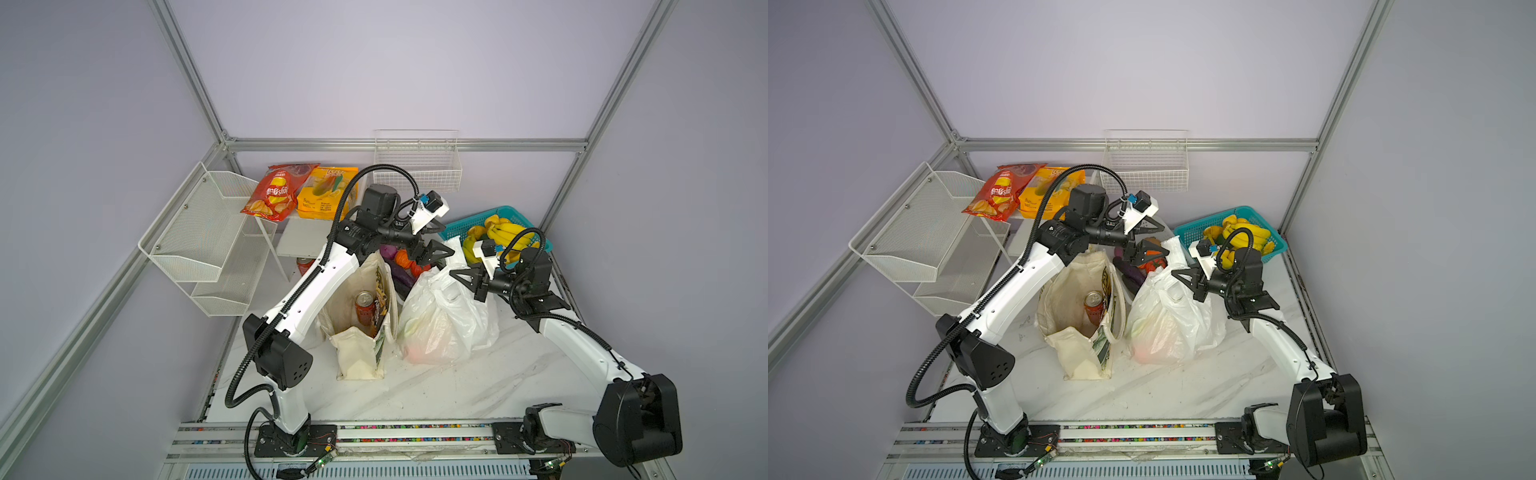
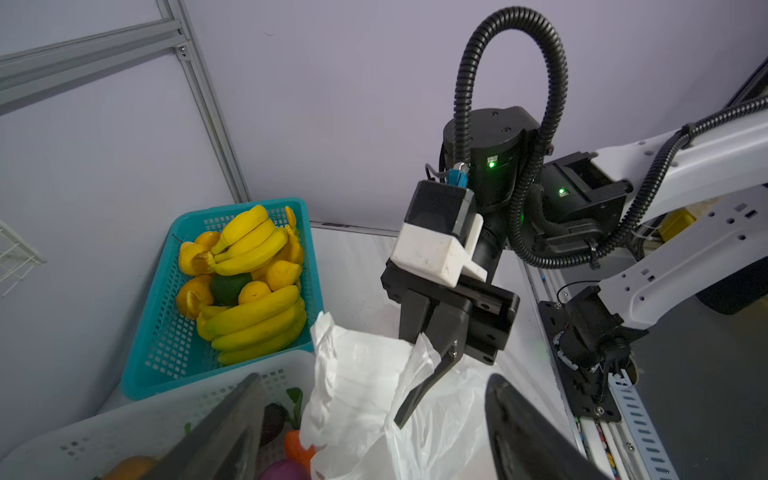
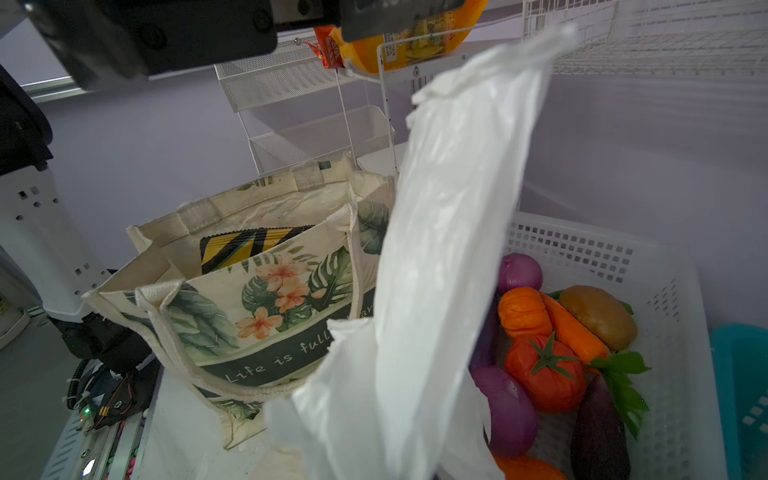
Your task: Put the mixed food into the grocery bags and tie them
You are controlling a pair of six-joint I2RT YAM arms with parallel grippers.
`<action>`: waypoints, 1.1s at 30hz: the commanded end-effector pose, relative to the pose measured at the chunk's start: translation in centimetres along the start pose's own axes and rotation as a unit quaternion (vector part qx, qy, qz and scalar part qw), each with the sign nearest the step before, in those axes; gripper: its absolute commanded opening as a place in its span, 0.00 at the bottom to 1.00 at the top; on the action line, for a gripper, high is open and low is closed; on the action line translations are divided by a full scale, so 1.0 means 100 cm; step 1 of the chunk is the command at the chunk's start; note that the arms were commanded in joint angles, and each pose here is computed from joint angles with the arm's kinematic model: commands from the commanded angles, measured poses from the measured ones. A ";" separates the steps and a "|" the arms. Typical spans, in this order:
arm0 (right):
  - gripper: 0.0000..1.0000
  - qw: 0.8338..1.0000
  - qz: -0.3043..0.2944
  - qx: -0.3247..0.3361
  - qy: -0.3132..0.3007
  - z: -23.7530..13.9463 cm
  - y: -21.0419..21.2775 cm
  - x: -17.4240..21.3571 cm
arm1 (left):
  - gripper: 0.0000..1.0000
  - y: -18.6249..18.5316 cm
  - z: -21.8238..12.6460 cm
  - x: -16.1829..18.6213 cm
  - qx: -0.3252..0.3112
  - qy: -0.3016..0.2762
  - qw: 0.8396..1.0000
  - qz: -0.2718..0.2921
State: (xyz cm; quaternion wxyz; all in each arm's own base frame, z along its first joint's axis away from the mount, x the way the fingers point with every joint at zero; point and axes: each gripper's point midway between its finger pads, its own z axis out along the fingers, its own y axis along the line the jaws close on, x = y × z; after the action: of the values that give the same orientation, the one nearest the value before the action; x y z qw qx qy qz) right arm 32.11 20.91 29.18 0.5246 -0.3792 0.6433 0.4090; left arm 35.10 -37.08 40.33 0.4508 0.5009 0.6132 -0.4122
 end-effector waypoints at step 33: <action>0.19 0.997 0.029 0.074 -0.014 -0.007 -0.015 -0.005 | 0.00 0.006 0.021 -0.004 0.031 -0.064 0.996 -0.058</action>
State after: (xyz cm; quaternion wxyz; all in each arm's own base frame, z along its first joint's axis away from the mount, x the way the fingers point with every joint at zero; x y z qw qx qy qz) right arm 33.32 20.09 29.03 0.5365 -0.3229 0.6775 0.3860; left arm 36.59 -39.94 38.25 0.4278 0.4543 0.6136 -0.4838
